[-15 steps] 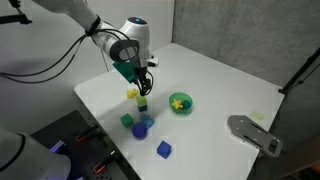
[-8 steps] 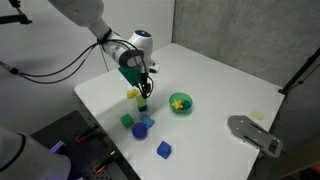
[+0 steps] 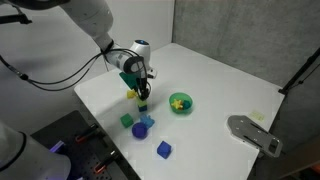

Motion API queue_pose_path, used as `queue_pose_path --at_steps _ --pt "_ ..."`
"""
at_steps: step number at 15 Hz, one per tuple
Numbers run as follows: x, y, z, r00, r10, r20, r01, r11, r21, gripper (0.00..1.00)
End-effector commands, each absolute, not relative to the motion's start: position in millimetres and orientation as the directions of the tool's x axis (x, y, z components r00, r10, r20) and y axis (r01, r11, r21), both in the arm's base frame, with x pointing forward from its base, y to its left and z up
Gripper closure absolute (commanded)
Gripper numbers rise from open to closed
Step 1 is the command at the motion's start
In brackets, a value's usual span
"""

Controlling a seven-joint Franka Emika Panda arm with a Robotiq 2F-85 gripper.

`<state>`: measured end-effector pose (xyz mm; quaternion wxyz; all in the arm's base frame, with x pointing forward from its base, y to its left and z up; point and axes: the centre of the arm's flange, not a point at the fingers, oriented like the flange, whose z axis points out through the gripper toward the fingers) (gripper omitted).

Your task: Put the yellow block in the bowl

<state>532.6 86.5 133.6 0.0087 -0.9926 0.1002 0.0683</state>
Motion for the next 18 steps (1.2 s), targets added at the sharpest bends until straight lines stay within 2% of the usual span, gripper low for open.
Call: queue_pose_path --at_steps 1,2,3,5,7,9,18 --pt "540.3 96.2 126.9 0.963 -0.231 -0.139 -0.223 -0.972 0.07 0.0" --pt "539.8 98.5 123.6 0.963 -0.231 -0.142 -0.22 -0.972 0.087 0.0" --pt "538.7 100.3 120.0 0.963 -0.23 -0.14 -0.218 -0.971 0.099 0.2" --pt "536.3 104.3 113.4 0.965 -0.22 -0.143 -0.205 -0.972 0.115 0.33" --pt "535.7 106.3 109.4 0.967 -0.209 -0.148 -0.193 -0.974 0.118 0.53" --pt "539.6 102.6 120.1 0.969 -0.201 -0.143 -0.188 -0.977 0.098 0.66" --pt "590.0 34.2 197.0 0.954 -0.297 -0.044 -0.295 -0.955 0.035 0.68"
